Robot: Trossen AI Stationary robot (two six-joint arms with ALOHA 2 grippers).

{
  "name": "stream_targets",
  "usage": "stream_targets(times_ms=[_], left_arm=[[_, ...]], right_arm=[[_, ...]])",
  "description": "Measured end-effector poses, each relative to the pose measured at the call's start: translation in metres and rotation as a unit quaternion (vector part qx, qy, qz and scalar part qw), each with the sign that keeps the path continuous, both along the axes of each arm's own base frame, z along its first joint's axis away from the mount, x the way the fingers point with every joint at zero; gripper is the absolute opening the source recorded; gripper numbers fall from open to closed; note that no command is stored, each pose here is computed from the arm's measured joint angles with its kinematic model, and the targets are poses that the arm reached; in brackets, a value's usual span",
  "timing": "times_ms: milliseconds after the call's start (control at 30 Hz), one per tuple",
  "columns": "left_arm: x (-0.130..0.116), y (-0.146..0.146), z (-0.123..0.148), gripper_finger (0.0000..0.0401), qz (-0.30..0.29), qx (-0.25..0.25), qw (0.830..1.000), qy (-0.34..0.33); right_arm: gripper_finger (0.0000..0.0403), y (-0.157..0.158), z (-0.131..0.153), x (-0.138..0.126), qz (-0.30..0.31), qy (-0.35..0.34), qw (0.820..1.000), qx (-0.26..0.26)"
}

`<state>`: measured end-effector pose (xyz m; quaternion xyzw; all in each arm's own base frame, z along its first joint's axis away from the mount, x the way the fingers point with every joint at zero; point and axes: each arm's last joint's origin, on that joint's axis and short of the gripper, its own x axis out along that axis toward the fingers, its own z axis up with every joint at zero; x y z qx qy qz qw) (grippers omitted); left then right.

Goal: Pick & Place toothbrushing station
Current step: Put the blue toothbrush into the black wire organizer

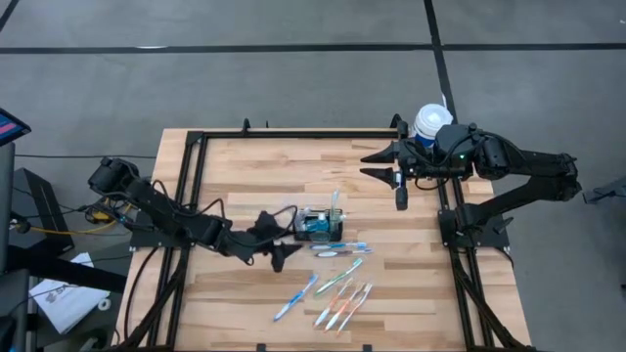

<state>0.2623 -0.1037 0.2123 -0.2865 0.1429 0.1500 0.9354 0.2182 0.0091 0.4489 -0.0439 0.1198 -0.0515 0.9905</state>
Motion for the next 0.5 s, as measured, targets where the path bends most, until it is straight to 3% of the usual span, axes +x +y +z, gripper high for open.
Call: stream_targets(times_ms=[133,300,500], left_arm=[[-0.006,-0.016,-0.002,0.0249,-0.047,-0.07,0.996,0.006],[-0.017,-0.031,-0.01,0.0219,-0.056,-0.17,0.983,0.049],[-0.006,-0.039,-0.023,0.0213,-0.079,-0.229,0.966,0.092]], right_arm=[[0.0093,0.0,0.0,0.0,0.002,0.001,1.0,-0.001],[0.0093,0.0,0.0,0.0,0.002,0.001,1.0,-0.001],[0.0093,0.0,0.001,0.0,0.002,-0.007,1.0,-0.001]])
